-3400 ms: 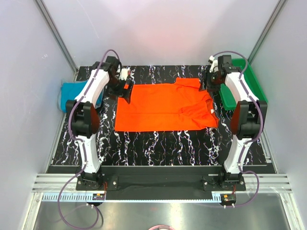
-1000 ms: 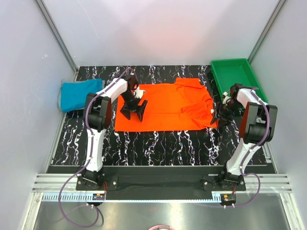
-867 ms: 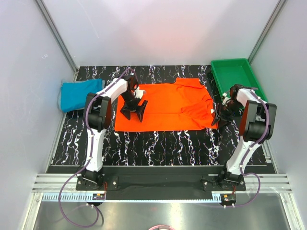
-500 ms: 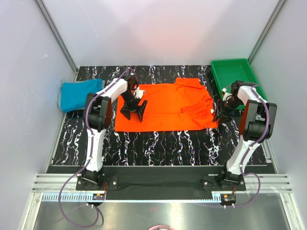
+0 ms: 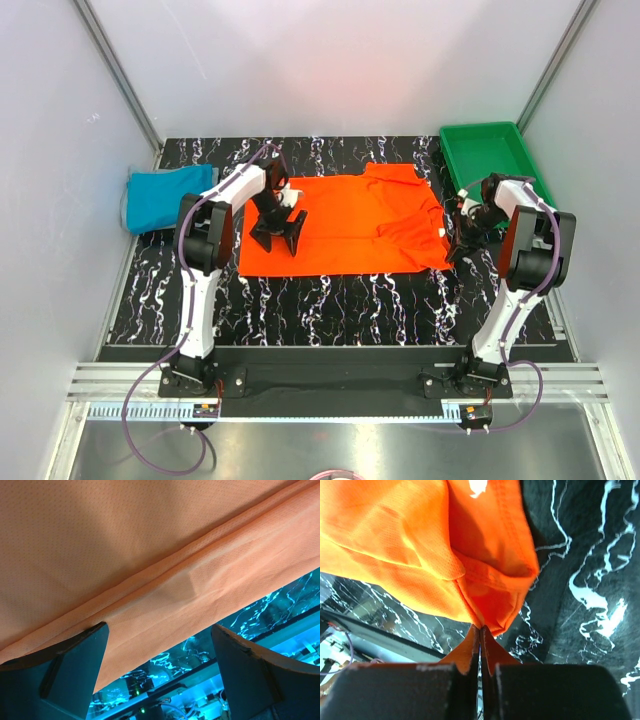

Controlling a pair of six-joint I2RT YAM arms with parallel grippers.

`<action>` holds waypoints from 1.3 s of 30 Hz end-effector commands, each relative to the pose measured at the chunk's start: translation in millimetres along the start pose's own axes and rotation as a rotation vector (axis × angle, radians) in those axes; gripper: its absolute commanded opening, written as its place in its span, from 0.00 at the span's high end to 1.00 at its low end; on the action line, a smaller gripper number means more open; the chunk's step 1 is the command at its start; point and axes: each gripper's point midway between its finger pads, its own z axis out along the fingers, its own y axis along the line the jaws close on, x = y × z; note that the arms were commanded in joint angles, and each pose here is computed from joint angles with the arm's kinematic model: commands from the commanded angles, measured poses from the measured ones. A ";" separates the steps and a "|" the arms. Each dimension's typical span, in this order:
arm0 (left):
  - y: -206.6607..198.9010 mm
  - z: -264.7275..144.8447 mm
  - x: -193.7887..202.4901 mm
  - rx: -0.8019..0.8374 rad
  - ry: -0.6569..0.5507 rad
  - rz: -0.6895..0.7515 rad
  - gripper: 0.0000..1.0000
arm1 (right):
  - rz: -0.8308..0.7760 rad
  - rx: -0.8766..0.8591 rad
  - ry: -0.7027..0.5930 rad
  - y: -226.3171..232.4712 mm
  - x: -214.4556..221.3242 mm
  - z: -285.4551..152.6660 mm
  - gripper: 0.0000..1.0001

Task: Fold and stack the t-shirts
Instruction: Fold the tshirt

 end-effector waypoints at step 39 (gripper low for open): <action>37.9 -98.4 -72.5 -0.278 -0.342 0.073 0.01 | -0.208 -0.312 -0.295 113.6 -148.8 -52.5 0.46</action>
